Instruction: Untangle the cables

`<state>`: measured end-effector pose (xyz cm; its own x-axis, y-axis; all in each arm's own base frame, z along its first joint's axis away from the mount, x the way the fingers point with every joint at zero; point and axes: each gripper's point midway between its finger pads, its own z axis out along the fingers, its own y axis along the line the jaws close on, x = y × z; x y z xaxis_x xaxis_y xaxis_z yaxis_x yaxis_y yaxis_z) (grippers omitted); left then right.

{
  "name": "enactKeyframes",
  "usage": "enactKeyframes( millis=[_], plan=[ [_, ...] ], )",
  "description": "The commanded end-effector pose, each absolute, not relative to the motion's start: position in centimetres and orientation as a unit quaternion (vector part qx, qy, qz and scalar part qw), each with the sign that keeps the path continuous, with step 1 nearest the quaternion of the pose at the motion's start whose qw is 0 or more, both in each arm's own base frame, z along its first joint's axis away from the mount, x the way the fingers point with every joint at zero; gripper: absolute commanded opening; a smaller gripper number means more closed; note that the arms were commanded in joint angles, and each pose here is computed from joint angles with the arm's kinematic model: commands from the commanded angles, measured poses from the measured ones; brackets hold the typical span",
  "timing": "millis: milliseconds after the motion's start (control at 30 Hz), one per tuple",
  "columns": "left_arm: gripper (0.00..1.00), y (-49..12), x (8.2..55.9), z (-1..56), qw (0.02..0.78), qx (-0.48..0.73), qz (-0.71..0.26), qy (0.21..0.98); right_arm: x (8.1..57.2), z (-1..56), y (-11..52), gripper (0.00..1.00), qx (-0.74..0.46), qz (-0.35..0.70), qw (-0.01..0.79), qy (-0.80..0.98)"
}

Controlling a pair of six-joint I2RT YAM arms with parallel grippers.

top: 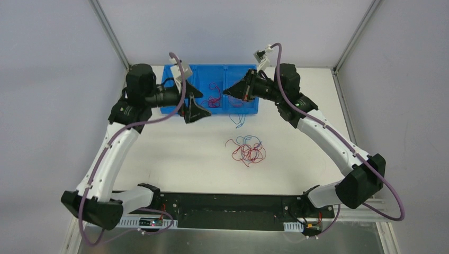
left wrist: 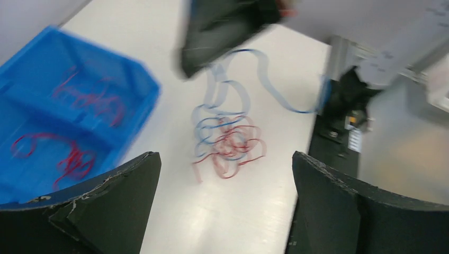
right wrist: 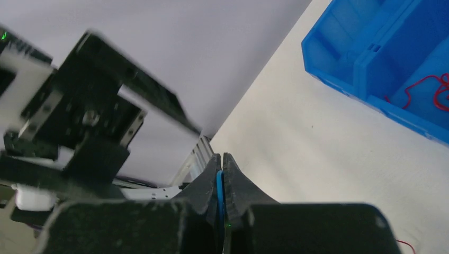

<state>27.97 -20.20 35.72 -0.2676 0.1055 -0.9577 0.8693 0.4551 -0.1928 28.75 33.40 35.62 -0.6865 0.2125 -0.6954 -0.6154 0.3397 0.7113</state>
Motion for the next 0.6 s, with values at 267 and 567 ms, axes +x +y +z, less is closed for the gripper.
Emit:
enactKeyframes(
  millis=[267, 567],
  plan=[
    [0.99, -28.3, 25.9, 37.1, 0.492, 0.297, -0.456, 0.679, 30.4, 40.9, 34.6, 0.0, -0.021, 0.6, 0.375, 0.706],
    [0.99, -30.7, 27.6, 35.3, 0.516, 0.267, -0.456, 0.674, 29.8, 41.0, 35.8, 0.0, -0.011, 0.607, 0.359, 0.709]
  ],
)
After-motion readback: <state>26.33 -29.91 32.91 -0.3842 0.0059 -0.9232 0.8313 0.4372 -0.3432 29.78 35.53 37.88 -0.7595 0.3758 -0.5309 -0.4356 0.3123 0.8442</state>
